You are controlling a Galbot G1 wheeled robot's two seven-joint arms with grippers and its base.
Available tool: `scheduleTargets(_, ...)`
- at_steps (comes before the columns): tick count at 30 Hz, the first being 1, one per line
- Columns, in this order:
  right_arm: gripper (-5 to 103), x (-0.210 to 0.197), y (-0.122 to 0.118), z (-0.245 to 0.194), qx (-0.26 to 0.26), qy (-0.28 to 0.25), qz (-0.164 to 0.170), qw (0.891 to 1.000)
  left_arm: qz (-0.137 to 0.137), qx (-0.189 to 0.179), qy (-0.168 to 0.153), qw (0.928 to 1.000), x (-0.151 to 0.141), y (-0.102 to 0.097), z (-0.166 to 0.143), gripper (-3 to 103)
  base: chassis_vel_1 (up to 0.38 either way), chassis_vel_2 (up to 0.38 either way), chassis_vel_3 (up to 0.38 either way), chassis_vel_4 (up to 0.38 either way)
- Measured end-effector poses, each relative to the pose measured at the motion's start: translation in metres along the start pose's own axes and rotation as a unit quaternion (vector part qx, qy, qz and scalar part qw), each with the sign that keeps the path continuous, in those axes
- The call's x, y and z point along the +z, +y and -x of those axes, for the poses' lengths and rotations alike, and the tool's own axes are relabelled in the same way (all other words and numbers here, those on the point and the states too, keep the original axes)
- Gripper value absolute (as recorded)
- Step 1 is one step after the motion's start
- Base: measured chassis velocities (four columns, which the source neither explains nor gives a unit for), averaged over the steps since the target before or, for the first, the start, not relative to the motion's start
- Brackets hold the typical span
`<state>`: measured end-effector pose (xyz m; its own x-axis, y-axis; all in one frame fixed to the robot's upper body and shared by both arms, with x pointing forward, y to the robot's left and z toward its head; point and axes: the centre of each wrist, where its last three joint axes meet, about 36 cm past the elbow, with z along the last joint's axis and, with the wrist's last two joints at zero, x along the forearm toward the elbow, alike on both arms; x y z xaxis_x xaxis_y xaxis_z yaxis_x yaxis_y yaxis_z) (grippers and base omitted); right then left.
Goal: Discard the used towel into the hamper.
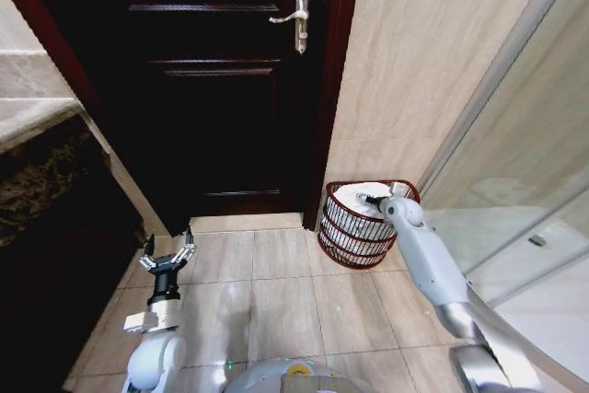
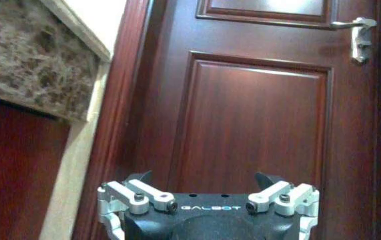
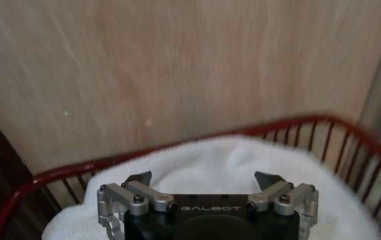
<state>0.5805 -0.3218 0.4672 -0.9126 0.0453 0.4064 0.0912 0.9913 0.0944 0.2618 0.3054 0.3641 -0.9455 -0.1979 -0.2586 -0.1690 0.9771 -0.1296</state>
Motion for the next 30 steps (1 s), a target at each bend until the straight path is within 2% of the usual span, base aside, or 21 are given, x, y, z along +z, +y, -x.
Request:
scheduleTargets(3,100,0.005,0.0,-0.025,0.001,-0.067,-0.013,0.998,0.004,0.012,0.014,0.9998,-0.002,-0.002,0.003,100,0.0,0.0,0.0,0.0)
scheduleTargets(4,100,0.005,0.0,-0.025,0.001,-0.067,-0.013,0.998,0.004,0.012,0.014,0.9998,-0.002,-0.002,0.003,100,0.0,0.0,0.0,0.0)
scheduleTargets(6,100,0.014,0.001,-0.05,-0.005,-0.113,-0.021,0.993,0.006,0.015,0.025,0.9996,-0.006,-0.005,0.008,100,0.0,0.0,0.0,0.0)
scheduleTargets(7,100,0.014,0.001,-0.05,-0.005,-0.113,-0.021,0.993,0.006,0.015,0.025,0.9996,-0.006,-0.005,0.008,100,0.0,0.0,0.0,0.0)
scheduleTargets(8,100,0.026,0.005,-0.073,-0.01,-0.163,-0.037,0.986,0.015,0.018,0.028,0.9993,-0.007,-0.007,0.011,100,0.0,0.0,0.0,0.0)
scheduleTargets(9,100,0.033,0.007,-0.084,-0.01,-0.185,-0.049,0.982,0.02,0.018,0.029,0.9992,-0.006,-0.009,0.012,100,0.0,0.0,0.0,0.0)
scheduleTargets(11,100,0.055,0.007,-0.114,-0.011,-0.246,-0.095,0.965,0.026,0.015,0.041,0.9987,-0.008,-0.017,0.012,100,0.0,0.0,0.0,0.0)
scheduleTargets(12,100,0.061,0.007,-0.125,-0.016,-0.264,-0.107,0.958,0.026,0.014,0.047,0.9984,-0.009,-0.02,0.011,100,0.0,0.0,0.0,0.0)
scheduleTargets(13,100,0.061,0.007,-0.125,-0.016,-0.264,-0.107,0.958,0.026,0.014,0.047,0.9984,-0.009,-0.02,0.011,100,0.0,0.0,0.0,0.0)
scheduleTargets(15,100,0.08,0.01,-0.152,-0.025,-0.288,-0.115,0.95,0.023,0.013,0.054,0.9982,-0.01,-0.024,0.009,100,0.0,0.0,0.0,0.0)
scheduleTargets(17,100,0.104,0.014,-0.18,-0.023,-0.291,-0.106,0.951,0.029,0.015,0.056,0.9979,-0.01,-0.028,0.005,100,0.0,0.0,0.0,0.0)
scheduleTargets(21,100,0.127,0.021,-0.21,-0.006,-0.302,-0.105,0.947,0.027,0.011,0.063,0.9976,-0.01,-0.035,0.001,100,0.0,0.0,0.0,0.0)
scheduleTargets(24,100,0.135,0.024,-0.223,0.005,-0.305,-0.113,0.946,0.027,0.01,0.066,0.9974,-0.011,-0.035,0.0,100,0.0,0.0,0.0,0.0)
scheduleTargets(30,100,0.131,0.034,-0.244,0.023,-0.304,-0.099,0.947,0.031,-0.011,0.07,0.997,-0.016,-0.033,-0.001,100,0.0,0.0,0.0,0.0)
